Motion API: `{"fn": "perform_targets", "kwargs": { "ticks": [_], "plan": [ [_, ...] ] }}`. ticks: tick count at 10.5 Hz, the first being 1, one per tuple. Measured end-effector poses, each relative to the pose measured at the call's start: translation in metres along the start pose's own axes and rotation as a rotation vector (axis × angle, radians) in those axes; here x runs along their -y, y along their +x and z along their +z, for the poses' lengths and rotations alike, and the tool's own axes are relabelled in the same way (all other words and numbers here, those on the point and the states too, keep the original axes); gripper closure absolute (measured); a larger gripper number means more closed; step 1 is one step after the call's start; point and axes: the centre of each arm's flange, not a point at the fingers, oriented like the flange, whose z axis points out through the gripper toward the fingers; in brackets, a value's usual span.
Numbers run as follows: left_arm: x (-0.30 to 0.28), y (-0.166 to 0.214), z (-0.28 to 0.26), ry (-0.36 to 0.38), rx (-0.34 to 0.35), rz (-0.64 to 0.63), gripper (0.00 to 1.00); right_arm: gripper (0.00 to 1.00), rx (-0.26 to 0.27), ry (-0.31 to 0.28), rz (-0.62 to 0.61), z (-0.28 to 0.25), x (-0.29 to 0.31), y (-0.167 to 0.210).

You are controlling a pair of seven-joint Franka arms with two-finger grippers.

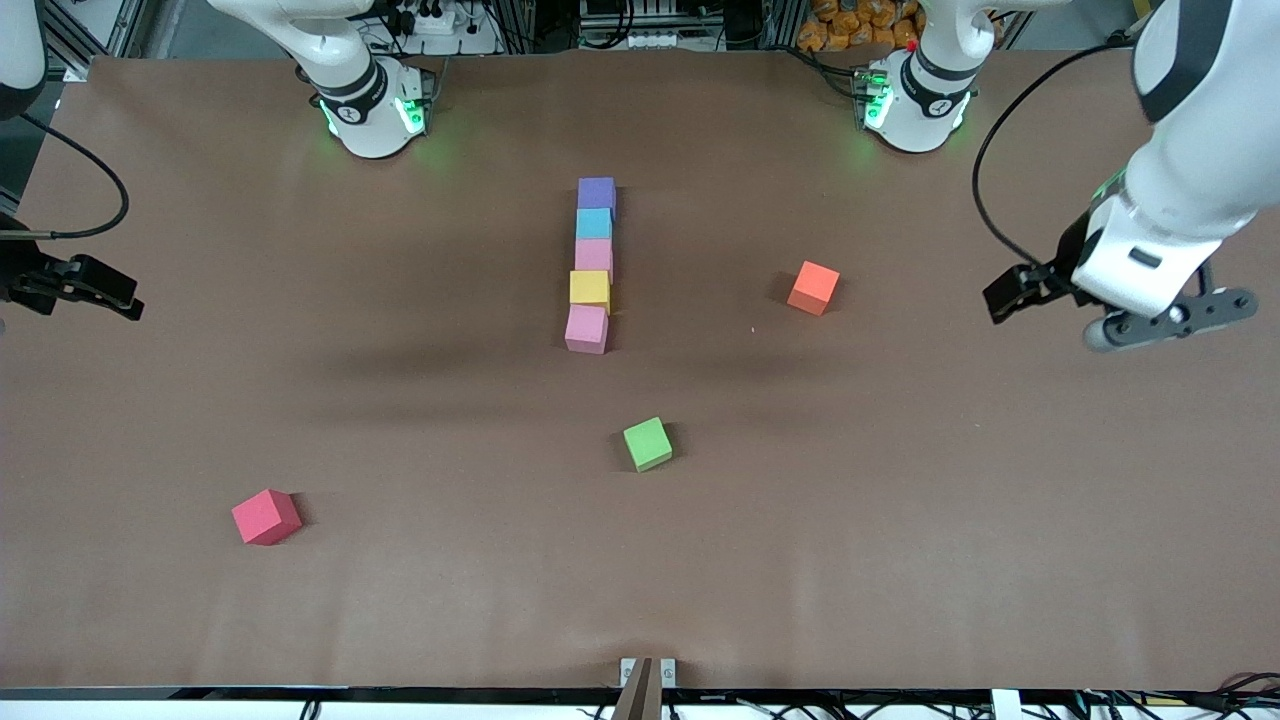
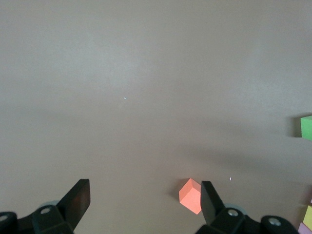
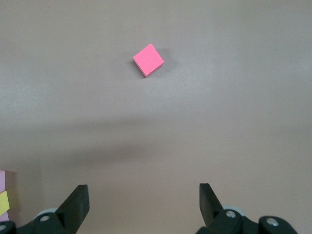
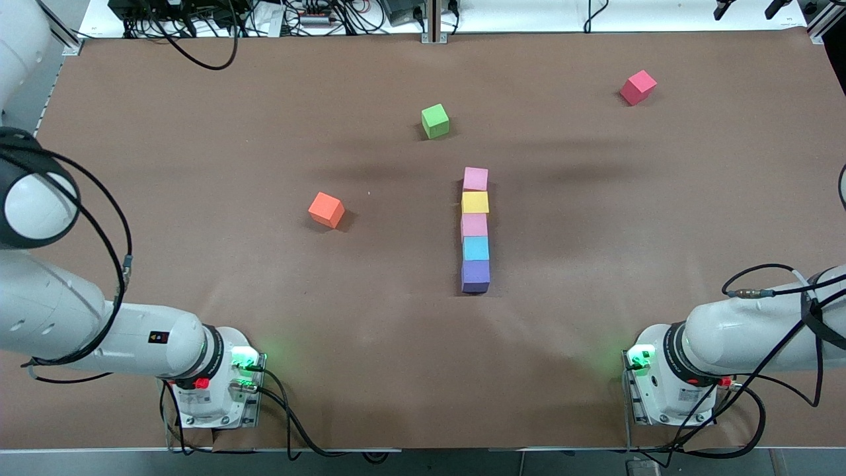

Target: Arrange blocks into number 1

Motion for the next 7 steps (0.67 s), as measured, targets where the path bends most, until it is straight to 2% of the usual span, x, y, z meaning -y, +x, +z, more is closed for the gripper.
{"fn": "perform_targets", "kwargs": {
  "ticks": [3,7],
  "plan": [
    [0.02,-0.01,-0.03,-0.006,-0.042,0.127,0.0,0.0,-0.006,0.0,0.0,-0.003,0.0,0.0],
    [0.023,-0.013,-0.043,-0.015,-0.049,0.236,0.0,0.0,-0.002,0.0,0.001,-0.002,-0.001,0.0]
  ]
}}
